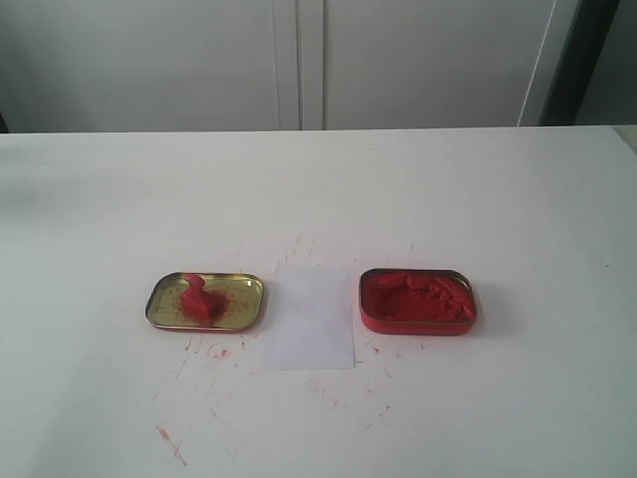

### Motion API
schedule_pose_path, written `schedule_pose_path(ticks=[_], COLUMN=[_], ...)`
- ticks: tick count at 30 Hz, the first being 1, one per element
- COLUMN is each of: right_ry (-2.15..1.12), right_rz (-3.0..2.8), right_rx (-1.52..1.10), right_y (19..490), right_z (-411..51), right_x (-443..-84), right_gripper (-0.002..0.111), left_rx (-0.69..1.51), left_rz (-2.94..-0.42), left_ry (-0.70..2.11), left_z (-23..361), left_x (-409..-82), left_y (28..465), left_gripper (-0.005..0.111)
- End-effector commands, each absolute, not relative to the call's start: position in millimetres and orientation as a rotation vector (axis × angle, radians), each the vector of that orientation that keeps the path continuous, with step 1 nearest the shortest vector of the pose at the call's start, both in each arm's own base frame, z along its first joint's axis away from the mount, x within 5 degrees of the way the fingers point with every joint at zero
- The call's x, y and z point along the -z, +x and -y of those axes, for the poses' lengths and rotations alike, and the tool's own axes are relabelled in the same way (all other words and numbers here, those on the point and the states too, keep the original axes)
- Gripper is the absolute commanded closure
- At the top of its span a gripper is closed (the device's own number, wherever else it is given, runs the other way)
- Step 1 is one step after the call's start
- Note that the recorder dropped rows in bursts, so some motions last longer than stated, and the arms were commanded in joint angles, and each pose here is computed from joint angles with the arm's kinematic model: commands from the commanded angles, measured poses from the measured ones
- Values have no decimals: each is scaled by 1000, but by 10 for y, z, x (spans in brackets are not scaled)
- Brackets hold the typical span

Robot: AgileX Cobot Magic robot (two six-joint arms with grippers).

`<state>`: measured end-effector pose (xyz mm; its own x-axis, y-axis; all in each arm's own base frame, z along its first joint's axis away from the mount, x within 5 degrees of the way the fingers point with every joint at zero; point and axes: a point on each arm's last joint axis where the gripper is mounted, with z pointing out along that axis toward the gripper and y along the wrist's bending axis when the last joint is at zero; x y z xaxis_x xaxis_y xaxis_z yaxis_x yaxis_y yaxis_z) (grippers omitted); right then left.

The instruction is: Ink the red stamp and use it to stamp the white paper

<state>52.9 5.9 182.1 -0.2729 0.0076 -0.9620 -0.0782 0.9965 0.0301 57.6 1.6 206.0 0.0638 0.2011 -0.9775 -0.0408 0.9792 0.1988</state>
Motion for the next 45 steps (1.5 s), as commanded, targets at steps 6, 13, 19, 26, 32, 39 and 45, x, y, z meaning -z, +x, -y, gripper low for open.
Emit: schedule_pose_path(ticks=[6,13,19,26,32,39,45], right_ry=[-54,-54,-54,-54,-54,-54,-54], right_rz=[-1833,-1833,-1833,-1833,-1833,-1833,-1833], right_rx=[-80,-80,-80,-80,-80,-80,-80], right_y=[531,531,531,531,531,531,531], right_z=[-58,-58,-58,-58,-58,-58,-58], right_x=[-1816,-1816,-1816,-1816,-1816,-1816,-1816], right_gripper=[108,108,108,108,108,108,108], left_rx=[-195,-183,-142,-77,7,37,-28], left_rz=[-1481,-1479,-1457,-1442,-1430,-1474,-1593], left_ry=[132,121,79,19,-55,-75,2], left_z=[-18,-18,-19,-20,-21,-15,-3], left_x=[-2065,-2067,-2088,-2103,-2112,-2223,-2402], left_y=[572,572,570,568,567,544,487], left_gripper=[107,107,107,107,107,107,107])
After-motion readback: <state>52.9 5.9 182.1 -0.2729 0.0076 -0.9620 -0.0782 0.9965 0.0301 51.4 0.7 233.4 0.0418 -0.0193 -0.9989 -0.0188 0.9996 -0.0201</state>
